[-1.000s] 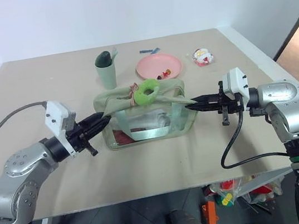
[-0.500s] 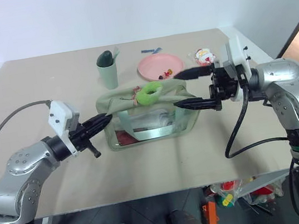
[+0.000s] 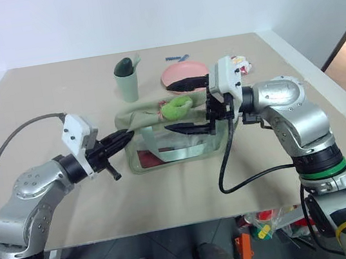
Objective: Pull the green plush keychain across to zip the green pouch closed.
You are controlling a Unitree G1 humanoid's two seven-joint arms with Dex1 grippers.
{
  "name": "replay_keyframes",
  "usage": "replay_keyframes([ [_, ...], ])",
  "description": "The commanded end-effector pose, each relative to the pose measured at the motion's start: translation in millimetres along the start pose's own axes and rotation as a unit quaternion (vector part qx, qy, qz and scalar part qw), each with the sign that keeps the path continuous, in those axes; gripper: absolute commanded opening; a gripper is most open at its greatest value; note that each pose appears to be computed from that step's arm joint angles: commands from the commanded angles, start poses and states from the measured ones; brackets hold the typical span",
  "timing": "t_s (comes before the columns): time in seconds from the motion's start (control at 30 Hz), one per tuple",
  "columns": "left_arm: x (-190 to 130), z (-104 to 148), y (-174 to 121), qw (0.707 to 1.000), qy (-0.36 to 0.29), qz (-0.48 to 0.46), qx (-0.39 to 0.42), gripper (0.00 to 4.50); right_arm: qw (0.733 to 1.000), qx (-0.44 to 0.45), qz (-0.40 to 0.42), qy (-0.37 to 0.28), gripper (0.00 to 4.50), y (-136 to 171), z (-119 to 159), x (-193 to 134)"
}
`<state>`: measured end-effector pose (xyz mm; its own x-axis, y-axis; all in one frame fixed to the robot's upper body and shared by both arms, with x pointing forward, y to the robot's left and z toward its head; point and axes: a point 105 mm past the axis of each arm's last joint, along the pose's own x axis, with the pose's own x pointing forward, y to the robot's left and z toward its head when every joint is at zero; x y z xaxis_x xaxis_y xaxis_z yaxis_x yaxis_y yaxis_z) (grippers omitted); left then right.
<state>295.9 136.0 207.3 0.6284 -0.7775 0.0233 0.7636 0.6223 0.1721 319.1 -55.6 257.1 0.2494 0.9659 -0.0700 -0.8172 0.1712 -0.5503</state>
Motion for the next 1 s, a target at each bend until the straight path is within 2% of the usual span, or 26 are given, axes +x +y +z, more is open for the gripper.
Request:
replay_keyframes([
  [0.03, 5, 3, -5, 1.000, -0.007, -0.011, 0.009, 0.00, 1.000, -0.027, -0.004, -0.010, 3.30, -5, 10, 0],
  [0.33, 6, -1, -6, 1.000, -0.001, -0.007, 0.013, 0.00, 1.000, -0.016, 0.011, -0.014, 0.11, 1, 6, -3],
  [0.73, 10, 1, -7, 1.000, -0.010, -0.008, 0.016, 0.00, 0.999, -0.037, 0.002, -0.036, 0.03, -3, 20, -9],
  [0.9, 12, 6, -6, 1.000, -0.017, 0.000, 0.017, 0.00, 0.994, -0.087, -0.050, -0.033, 0.03, -26, 32, -34],
  [1.0, 14, 12, 1, 0.999, -0.026, 0.030, 0.026, 0.00, 0.987, -0.124, -0.102, 0.012, 0.03, -49, 33, -69],
])
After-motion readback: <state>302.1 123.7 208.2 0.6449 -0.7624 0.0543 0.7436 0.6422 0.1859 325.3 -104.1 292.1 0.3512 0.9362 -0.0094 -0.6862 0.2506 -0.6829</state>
